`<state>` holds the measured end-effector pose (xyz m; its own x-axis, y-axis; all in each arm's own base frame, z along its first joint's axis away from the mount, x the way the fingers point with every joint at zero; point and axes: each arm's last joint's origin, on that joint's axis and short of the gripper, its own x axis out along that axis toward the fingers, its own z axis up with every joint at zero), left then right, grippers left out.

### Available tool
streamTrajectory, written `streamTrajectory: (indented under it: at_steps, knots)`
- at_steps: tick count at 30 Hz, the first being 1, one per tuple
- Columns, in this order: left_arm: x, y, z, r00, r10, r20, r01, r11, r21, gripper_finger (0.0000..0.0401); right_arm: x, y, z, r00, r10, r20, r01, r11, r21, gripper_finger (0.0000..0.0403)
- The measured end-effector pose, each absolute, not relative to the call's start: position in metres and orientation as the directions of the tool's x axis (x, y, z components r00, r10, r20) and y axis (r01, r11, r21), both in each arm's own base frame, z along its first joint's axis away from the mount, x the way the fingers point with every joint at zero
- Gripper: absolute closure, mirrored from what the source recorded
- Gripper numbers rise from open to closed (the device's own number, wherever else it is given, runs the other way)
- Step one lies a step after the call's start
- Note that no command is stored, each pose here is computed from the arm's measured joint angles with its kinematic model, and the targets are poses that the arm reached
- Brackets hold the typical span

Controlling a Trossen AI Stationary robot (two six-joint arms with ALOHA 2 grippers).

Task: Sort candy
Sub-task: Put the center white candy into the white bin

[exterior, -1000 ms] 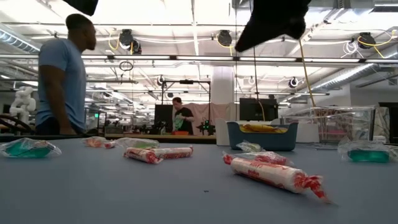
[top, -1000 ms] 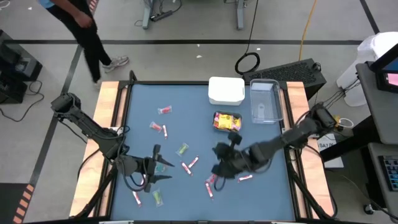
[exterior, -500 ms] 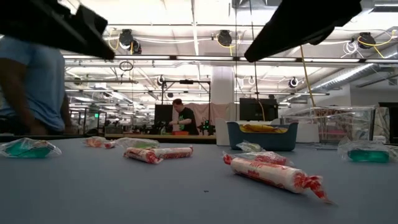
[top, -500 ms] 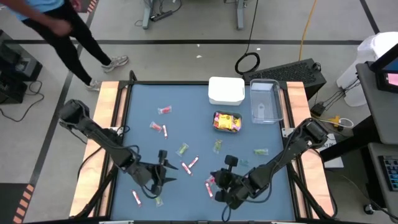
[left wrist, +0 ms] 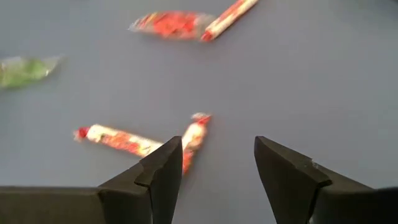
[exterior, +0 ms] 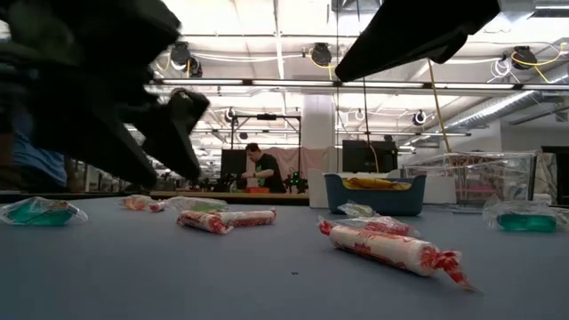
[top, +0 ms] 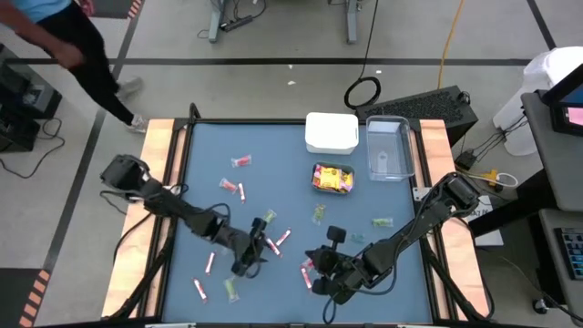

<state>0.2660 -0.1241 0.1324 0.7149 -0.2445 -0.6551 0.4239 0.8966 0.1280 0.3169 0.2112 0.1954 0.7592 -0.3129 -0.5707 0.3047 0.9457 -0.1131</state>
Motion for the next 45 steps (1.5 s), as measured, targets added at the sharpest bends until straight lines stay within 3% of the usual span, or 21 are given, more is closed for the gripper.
streamTrajectory:
  at_steps: [15, 31, 45]
  knots:
    - [0.280, -0.089, 0.109, 0.624, -0.283, -0.728, 0.425, 0.905, 0.012, 0.0206, 0.317, 0.213, 0.196, 0.765, -0.301, -0.570, 0.309, 0.947, -0.085, 0.0403]
    - [0.282, -0.086, 0.104, 0.606, -0.310, -0.733, 0.449, 0.894, -0.007, 0.0358, 0.318, 0.214, 0.197, 0.773, -0.279, -0.569, 0.315, 0.948, -0.037, 0.0403]
    - [0.269, -0.098, 0.137, 0.639, -0.343, -0.688, 0.459, 0.888, -0.016, 0.0343, 0.320, 0.214, 0.198, 0.784, -0.273, -0.557, 0.317, 0.948, -0.019, 0.0403]
